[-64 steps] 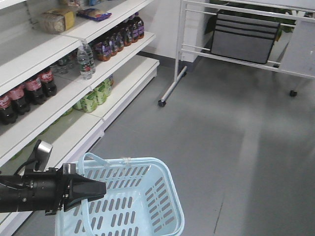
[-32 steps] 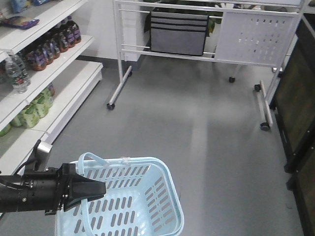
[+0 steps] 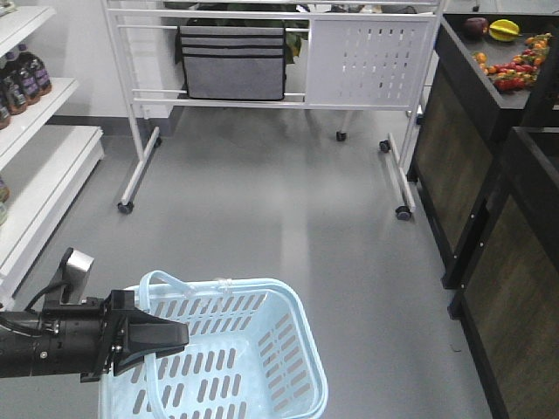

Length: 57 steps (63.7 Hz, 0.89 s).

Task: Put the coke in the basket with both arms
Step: 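Drive the base along the aisle carrying the basket in the left gripper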

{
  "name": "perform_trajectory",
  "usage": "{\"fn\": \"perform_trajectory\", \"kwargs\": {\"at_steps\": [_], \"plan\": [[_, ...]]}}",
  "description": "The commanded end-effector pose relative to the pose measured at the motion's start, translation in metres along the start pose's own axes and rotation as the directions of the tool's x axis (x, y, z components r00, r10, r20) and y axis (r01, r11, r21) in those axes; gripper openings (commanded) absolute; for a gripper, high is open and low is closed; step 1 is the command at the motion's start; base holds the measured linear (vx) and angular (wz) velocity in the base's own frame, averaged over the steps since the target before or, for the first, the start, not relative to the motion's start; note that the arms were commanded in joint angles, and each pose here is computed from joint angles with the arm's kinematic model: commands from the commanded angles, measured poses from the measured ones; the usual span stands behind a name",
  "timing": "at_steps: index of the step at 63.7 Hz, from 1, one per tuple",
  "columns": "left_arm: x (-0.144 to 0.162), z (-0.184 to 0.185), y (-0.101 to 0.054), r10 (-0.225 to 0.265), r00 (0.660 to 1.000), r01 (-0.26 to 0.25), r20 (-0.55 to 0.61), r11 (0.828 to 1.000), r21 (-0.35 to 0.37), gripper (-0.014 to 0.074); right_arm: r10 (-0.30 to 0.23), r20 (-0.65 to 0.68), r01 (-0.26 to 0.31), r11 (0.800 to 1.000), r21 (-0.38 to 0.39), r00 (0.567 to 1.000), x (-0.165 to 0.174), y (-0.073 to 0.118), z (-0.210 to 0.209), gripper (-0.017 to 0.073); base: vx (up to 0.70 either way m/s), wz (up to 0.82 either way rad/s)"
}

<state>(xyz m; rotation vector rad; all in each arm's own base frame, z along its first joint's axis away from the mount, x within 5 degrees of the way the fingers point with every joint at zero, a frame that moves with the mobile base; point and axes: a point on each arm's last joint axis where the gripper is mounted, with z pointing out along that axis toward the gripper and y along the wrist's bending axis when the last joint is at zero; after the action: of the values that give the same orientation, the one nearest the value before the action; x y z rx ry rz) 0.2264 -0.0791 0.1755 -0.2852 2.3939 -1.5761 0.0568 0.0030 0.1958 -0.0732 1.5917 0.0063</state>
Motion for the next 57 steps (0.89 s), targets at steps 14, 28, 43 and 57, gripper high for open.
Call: {"fn": "perform_trajectory", "kwargs": {"at_steps": [14,28,43,57], "plan": [[-0.0031,-0.004,-0.0199,0.028,0.999,-0.031,0.025,0.993,0.113,-0.0006,-0.012,0.083,0.011,1.0,0.011,0.996,-0.0042,-0.0006,-0.0011,-0.001,0.15,-0.14],[-0.0031,-0.004,-0.0199,0.028,0.999,-0.031,0.025,0.993,0.113,-0.0006,-0.012,0.083,0.011,1.0,0.011,0.996,-0.0042,-0.0006,-0.0011,-0.001,0.19,-0.03],[-0.0031,-0.004,-0.0199,0.028,0.999,-0.031,0.025,0.993,0.113,-0.0006,-0.012,0.083,0.011,1.0,0.011,0.996,-0.0042,-0.0006,-0.0011,-0.001,0.22,0.04],[-0.0031,-0.004,-0.0199,0.028,0.999,-0.031,0.025,0.993,0.113,-0.0006,-0.012,0.083,0.011,1.0,0.011,0.996,-0.0042,-0.0006,-0.0011,-0.001,0.23,-0.01]]}}
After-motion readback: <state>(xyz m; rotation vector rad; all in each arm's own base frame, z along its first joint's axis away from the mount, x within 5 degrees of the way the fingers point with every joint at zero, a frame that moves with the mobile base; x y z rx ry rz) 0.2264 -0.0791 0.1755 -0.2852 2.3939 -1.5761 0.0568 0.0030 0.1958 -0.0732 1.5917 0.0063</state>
